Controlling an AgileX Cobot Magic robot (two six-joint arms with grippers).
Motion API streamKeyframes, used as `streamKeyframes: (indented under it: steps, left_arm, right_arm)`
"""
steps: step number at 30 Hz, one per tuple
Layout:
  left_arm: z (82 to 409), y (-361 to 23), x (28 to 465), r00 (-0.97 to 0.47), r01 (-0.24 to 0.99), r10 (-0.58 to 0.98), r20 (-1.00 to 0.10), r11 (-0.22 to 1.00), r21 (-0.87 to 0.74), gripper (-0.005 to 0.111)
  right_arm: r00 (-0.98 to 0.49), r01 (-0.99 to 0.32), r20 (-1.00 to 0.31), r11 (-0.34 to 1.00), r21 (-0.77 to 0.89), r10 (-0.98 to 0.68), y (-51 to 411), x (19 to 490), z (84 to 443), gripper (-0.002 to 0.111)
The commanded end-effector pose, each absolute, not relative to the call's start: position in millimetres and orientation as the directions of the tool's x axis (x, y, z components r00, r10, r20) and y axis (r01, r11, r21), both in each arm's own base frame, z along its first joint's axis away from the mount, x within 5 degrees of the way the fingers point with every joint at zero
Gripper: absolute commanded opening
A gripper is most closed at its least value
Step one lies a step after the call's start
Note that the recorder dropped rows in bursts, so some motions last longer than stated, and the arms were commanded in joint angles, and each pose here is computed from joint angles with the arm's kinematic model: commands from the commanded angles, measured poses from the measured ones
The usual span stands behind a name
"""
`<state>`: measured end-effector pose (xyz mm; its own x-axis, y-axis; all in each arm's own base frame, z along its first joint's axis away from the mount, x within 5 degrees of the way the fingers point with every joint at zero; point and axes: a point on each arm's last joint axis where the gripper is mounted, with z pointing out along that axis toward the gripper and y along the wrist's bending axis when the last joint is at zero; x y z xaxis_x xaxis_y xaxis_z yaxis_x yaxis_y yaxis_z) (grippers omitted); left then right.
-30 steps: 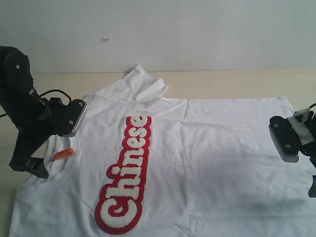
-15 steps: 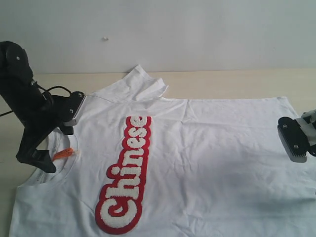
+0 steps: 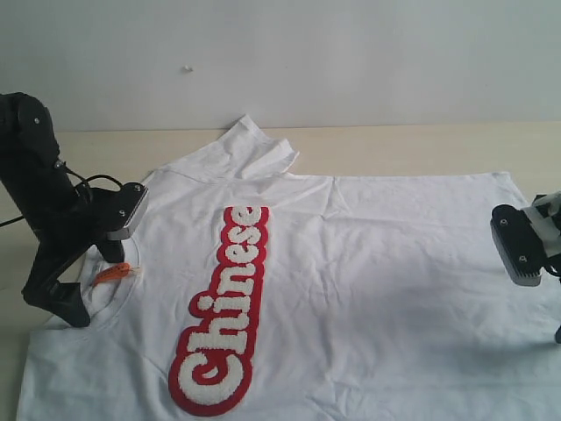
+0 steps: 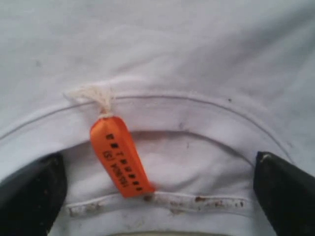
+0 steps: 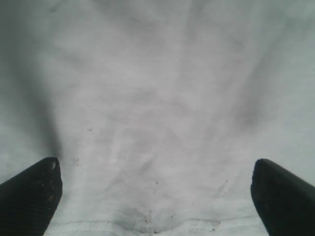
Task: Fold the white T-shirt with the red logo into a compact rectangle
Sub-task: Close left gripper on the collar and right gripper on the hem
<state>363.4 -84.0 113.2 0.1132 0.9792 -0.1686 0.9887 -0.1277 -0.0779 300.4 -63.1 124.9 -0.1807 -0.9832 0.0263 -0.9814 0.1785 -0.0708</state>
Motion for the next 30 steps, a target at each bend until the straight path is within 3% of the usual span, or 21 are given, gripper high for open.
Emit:
streamKeyframes:
  steps: [1, 11, 14, 16, 18, 21, 24, 25, 30]
  left_arm:
    - [99, -83, 362, 0.112, 0.984, 0.982, -0.153, -0.130, -0.117, 0.105]
    - [98, -83, 362, 0.096, 0.986, 0.984, -0.151, -0.115, -0.120, 0.105]
    - [98, -83, 362, 0.092, 0.986, 0.984, -0.150, -0.111, -0.121, 0.105]
    - [98, -83, 362, 0.092, 0.986, 0.984, -0.150, -0.111, -0.122, 0.102]
    - [98, -83, 362, 0.092, 0.986, 0.984, -0.150, -0.111, -0.124, 0.092]
    - [98, -83, 362, 0.089, 0.986, 0.985, -0.150, -0.108, -0.125, 0.059]
    - [98, -83, 362, 0.060, 0.988, 0.987, -0.146, -0.080, -0.129, 0.010]
    - [98, -83, 362, 0.056, 0.989, 0.988, -0.144, -0.075, -0.130, 0.001]
    - [108, -83, 366, 0.019, 0.997, 0.990, -0.141, -0.028, -0.066, 0.002]
  right_arm:
    - [-0.181, -0.983, 0.021, 0.180, -0.043, -0.983, -65, 301, 110, 0.105]
    - [-0.298, -0.954, 0.020, 0.299, 0.038, -0.954, -64, 300, 83, 0.101]
    - [-0.296, -0.953, 0.023, 0.297, 0.064, -0.955, -64, 298, 76, 0.083]
    - [-0.291, -0.954, 0.026, 0.292, 0.063, -0.956, -64, 299, 72, 0.060]
    - [-0.291, -0.955, 0.024, 0.292, 0.048, -0.956, -65, 301, 69, 0.038]
    - [-0.291, -0.956, 0.022, 0.291, 0.026, -0.957, -65, 303, 68, 0.005]
    - [-0.305, -0.952, 0.022, 0.305, 0.027, -0.952, -65, 303, 68, 0.000]
    - [-0.307, -0.951, 0.022, 0.307, 0.025, -0.952, -65, 303, 69, 0.000]
    - [-0.308, -0.951, 0.016, 0.307, -0.027, -0.951, -65, 305, 85, 0.000]
